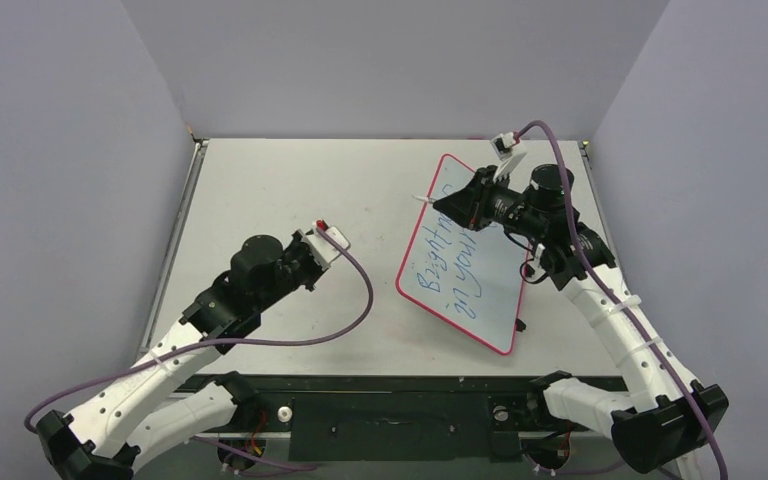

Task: Write a sentence on the whiteboard
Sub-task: Close the whiteboard marker at the center of the board.

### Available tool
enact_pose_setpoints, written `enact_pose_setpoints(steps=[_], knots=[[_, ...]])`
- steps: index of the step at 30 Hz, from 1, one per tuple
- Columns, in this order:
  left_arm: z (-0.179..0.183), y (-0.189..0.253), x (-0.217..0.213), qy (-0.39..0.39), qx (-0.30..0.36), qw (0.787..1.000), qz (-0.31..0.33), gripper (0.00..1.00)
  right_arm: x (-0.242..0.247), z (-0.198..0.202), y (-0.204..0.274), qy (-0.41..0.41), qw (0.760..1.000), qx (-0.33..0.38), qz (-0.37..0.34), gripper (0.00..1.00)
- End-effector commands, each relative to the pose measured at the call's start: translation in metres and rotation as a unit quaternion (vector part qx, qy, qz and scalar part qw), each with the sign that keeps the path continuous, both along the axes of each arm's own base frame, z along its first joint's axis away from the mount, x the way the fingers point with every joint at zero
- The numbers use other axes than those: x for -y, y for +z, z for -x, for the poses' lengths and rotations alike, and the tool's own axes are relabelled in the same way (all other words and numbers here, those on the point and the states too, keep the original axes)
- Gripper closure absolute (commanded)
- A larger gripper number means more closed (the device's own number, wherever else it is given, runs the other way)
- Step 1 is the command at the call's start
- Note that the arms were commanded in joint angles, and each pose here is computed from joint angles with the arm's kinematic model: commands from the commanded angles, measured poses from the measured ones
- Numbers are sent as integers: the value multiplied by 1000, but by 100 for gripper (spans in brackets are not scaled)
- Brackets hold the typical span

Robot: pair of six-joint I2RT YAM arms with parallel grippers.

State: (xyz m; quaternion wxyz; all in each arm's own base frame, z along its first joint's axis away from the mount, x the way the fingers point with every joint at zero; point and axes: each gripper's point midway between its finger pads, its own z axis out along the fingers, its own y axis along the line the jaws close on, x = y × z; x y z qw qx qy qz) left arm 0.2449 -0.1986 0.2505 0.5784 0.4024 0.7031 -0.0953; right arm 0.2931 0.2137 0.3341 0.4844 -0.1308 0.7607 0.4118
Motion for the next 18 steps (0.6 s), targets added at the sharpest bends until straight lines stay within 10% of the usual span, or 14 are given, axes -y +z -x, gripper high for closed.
enact_pose_setpoints(steps=[1,18], knots=[[5,27,23,-102,46,993,44,100,-29,26,28,96,994,51,-8,100],[24,33,42,-212,45,965,146,100,-78,60,-12,196,977,25,82,100]])
